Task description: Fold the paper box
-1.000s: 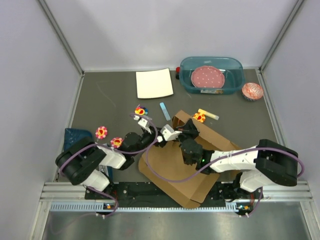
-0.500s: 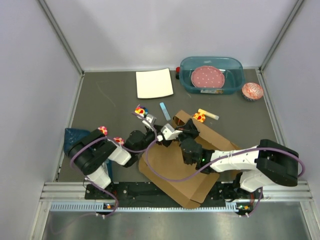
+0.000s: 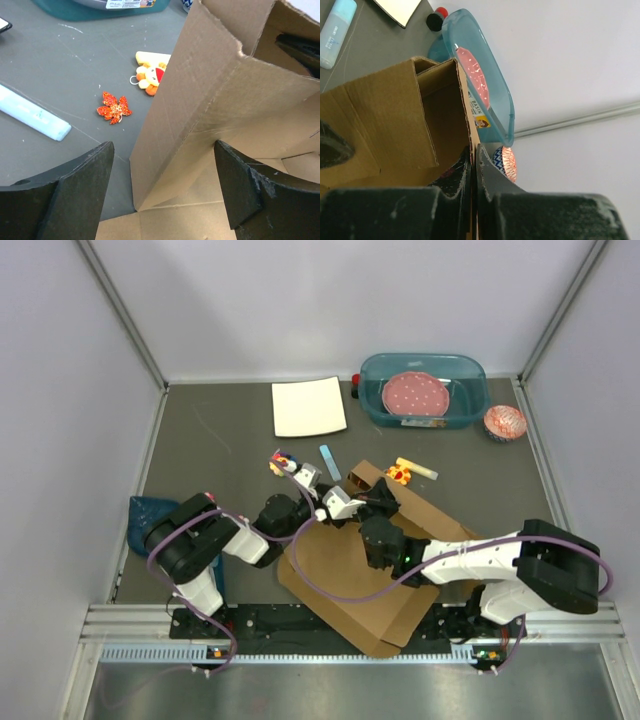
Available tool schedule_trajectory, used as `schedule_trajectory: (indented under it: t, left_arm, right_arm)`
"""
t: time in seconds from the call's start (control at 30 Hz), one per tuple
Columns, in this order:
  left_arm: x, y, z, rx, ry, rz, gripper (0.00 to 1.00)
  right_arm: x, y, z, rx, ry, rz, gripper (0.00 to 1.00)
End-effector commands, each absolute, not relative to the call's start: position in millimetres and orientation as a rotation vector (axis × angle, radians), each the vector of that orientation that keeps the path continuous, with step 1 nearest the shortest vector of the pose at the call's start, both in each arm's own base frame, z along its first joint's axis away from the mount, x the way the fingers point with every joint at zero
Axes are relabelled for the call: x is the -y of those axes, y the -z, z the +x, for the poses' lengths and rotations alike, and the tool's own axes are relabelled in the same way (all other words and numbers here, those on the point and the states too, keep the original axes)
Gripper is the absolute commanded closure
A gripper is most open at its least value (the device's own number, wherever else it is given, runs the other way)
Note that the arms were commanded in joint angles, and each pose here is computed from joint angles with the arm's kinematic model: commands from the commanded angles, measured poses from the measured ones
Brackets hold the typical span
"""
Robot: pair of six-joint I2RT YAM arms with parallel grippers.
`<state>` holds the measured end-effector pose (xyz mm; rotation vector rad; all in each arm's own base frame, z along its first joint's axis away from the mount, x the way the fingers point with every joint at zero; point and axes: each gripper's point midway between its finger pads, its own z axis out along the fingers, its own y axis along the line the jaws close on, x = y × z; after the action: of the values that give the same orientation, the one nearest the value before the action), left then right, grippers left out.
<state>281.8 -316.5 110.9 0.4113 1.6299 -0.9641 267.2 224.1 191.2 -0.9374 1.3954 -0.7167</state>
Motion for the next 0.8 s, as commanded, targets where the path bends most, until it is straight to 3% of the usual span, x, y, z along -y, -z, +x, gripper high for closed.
schedule_trajectory:
  t: [0.0, 0.1, 0.13, 0.17, 0.27, 0.33, 0.37, 0.4, 0.5, 0.67, 0.77]
  left_arm:
    - [330, -190, 290, -1.305, 0.997, 0.433, 0.24]
    - [334, -189, 291, -1.305, 0.991, 0.461, 0.39]
    - [335, -190, 292, -1.302, 0.989, 0.466, 0.51]
    - [336, -191, 292, -1.294, 0.99, 0.469, 0.56]
    - [338, -191, 293, -1.293, 0.997, 0.476, 0.62]
    - [339, -190, 294, -1.297, 1.0, 0.477, 0.53]
    - [339, -190, 294, -1.297, 1.0, 0.477, 0.34]
    - [340, -189, 296, -1.303, 0.997, 0.473, 0.26]
    - [340, -192, 298, -1.299, 0.987, 0.467, 0.12]
    - [346, -194, 302, -1.29, 0.974, 0.504, 0.11]
    - [353, -190, 302, -1.292, 0.984, 0.541, 0.3]
  right_arm:
    - [-232, -169, 256, -1.429, 0.669, -0.993, 1.0]
    - [-230, -169, 255, -1.439, 0.658, -0.993, 1.0]
    - [-230, -170, 255, -1.44, 0.653, -0.993, 1.0]
    - [-230, -170, 255, -1.439, 0.65, -0.993, 1.0]
    - [-229, -170, 255, -1.441, 0.653, -0.997, 1.0]
    - [-229, -170, 254, -1.443, 0.649, -1.0, 1.0]
    - [-229, -169, 254, -1.445, 0.647, -1.001, 1.0]
    - [-230, -170, 254, -1.444, 0.643, -1.001, 1.0]
    - [-230, -169, 253, -1.445, 0.643, -1.005, 1.0]
    - [-231, -168, 253, -1.448, 0.632, -1.01, 1.0]
    - [-231, -166, 253, -1.454, 0.629, -1.016, 1.0]
